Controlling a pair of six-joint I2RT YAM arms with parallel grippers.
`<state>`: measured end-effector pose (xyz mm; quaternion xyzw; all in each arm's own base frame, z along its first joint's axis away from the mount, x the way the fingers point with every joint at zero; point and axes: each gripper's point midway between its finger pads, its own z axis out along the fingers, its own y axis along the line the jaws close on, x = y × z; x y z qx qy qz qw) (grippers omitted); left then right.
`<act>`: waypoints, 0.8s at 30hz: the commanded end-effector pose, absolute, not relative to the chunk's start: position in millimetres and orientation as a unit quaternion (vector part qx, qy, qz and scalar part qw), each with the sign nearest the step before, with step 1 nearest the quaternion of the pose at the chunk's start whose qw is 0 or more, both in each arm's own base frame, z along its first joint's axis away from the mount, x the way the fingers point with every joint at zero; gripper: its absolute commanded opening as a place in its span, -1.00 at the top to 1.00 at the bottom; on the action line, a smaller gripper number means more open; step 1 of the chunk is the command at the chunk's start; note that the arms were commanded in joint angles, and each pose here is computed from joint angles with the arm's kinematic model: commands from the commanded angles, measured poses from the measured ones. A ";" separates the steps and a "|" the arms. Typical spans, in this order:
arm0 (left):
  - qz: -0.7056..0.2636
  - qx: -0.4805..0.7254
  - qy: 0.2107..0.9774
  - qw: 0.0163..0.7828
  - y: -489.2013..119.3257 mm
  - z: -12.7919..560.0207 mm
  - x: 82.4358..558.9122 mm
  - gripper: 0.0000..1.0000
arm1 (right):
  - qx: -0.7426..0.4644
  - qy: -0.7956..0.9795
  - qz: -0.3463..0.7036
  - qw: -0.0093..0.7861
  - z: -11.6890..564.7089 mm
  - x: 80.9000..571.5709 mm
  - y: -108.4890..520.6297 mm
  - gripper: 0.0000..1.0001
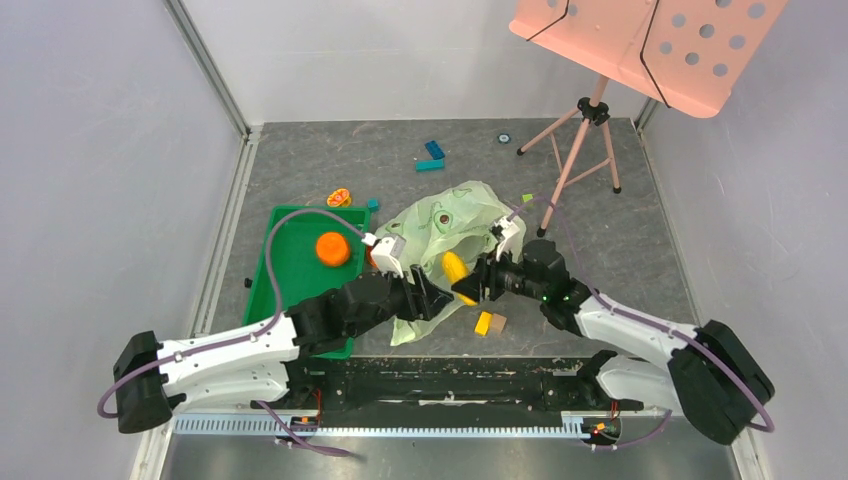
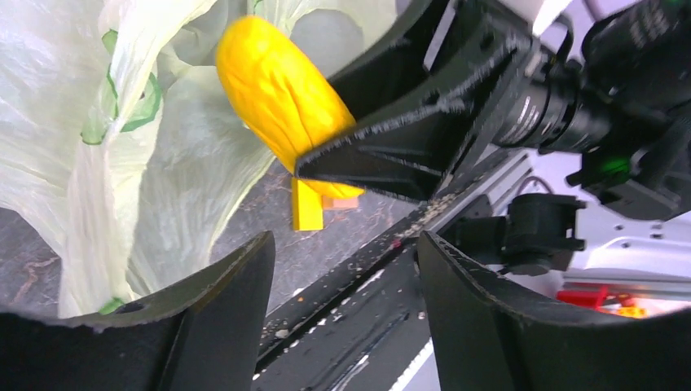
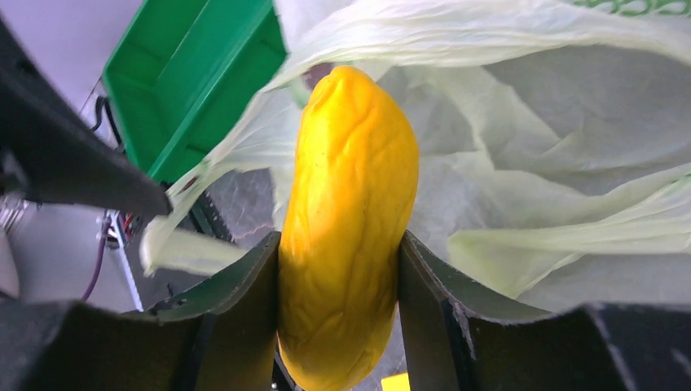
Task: Take the fake fruits out of the plastic bag
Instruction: Take out the fake fruit from the plastic bag.
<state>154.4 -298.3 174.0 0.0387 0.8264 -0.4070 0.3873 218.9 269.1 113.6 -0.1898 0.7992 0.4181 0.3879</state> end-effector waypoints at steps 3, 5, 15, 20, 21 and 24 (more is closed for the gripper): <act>-0.432 -0.023 0.817 0.381 -297.9 196.8 157.9 -0.54 | -0.272 0.735 0.466 0.410 132.8 179.3 273.8 0.40; -0.436 -0.031 0.816 0.377 -301.0 200.8 159.1 -0.59 | -0.279 0.727 0.471 0.415 136.9 171.4 275.0 0.40; -0.437 -0.065 0.816 0.373 -306.6 202.6 166.8 -0.82 | -0.218 0.660 0.528 0.488 182.9 158.3 268.3 0.41; -0.449 -0.075 0.807 0.376 -312.1 210.7 170.3 -0.84 | -0.224 0.647 0.552 0.477 187.8 148.8 273.5 0.41; -0.452 -0.075 0.806 0.376 -313.2 212.4 170.4 -0.84 | -0.223 0.640 0.560 0.477 191.1 146.7 274.3 0.41; -0.454 -0.076 0.805 0.374 -316.9 212.5 171.1 -0.84 | -0.220 0.624 0.582 0.474 198.7 140.2 276.2 0.41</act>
